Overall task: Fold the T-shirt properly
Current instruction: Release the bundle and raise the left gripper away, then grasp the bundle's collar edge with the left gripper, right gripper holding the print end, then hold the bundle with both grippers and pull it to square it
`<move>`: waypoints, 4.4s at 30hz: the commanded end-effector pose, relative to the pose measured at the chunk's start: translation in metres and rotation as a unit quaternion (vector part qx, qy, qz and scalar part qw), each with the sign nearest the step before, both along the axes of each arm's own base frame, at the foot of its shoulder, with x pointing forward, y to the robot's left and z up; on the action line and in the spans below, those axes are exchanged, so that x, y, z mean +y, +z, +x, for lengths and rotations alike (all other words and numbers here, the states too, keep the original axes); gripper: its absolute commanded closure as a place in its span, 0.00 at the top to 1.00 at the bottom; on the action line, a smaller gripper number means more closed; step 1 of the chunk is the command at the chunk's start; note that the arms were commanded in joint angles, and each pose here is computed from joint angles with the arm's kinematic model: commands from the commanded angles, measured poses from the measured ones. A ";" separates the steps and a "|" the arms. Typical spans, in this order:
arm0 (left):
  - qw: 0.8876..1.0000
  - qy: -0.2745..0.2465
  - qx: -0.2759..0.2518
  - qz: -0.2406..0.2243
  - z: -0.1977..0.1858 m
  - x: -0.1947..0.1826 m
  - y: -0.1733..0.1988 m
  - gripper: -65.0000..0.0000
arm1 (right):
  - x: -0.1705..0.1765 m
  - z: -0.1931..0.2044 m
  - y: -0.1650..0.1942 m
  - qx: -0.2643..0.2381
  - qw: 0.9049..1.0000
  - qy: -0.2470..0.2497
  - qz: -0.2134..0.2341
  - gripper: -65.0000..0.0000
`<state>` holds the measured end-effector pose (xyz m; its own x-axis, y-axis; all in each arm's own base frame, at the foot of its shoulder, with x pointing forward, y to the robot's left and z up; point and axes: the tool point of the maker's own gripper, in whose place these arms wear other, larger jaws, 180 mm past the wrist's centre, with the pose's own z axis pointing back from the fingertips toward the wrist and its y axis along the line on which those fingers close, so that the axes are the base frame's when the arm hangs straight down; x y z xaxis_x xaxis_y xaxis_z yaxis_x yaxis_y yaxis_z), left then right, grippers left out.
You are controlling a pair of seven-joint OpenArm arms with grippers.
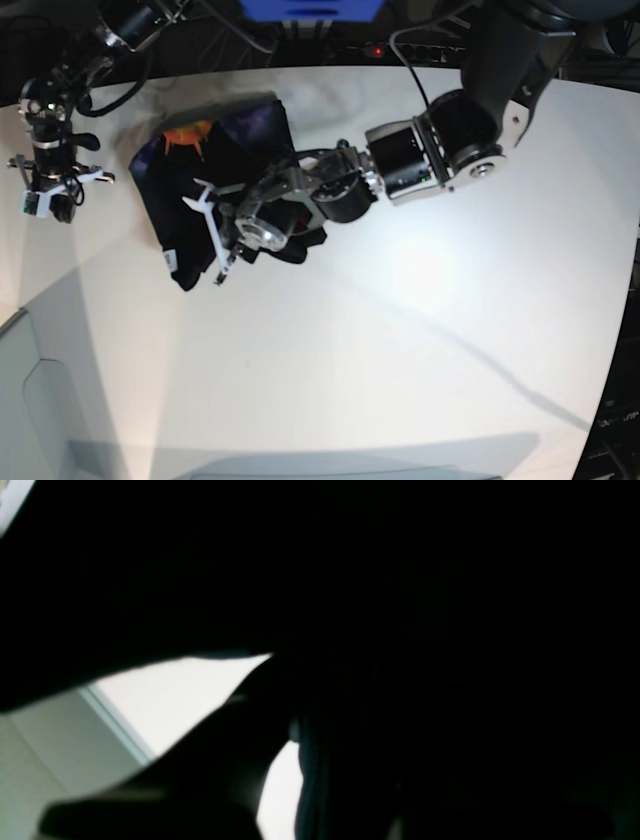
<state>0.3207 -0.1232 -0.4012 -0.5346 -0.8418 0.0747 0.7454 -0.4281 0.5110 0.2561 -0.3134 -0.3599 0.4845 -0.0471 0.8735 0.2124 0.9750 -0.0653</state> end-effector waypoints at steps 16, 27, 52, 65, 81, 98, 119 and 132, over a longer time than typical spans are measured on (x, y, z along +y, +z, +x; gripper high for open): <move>0.991 0.049 -0.077 -0.095 0.060 -0.003 0.092 0.92 | 0.001 0.006 0.011 -0.028 1.000 -0.001 0.002 0.07; 0.927 0.256 -0.114 -0.248 0.108 0.113 0.164 0.92 | 0.058 0.017 -0.007 -0.010 0.997 0.071 0.029 0.07; 0.686 0.644 0.034 -0.338 -0.019 0.348 0.066 0.89 | 0.121 0.011 0.033 -0.042 0.988 0.148 0.005 0.06; 0.607 0.594 0.094 -0.520 0.032 0.212 0.123 0.27 | 0.122 0.004 0.024 -0.027 0.988 0.149 0.009 0.07; 0.530 0.637 0.198 -0.523 0.036 0.134 0.056 0.63 | 0.126 -0.003 0.017 -0.015 0.988 0.155 0.011 0.07; 0.524 0.630 0.217 -0.530 0.033 0.099 0.026 0.38 | 0.126 -0.010 0.012 -0.004 0.988 0.155 0.012 0.07; 0.420 0.652 0.230 -0.588 -0.008 0.125 0.057 0.00 | 0.127 -0.008 0.013 -0.008 0.988 0.156 0.014 0.07; 0.385 0.689 0.205 -0.579 0.003 0.157 0.025 0.00 | 0.136 -0.007 0.013 -0.008 0.986 0.168 0.018 0.07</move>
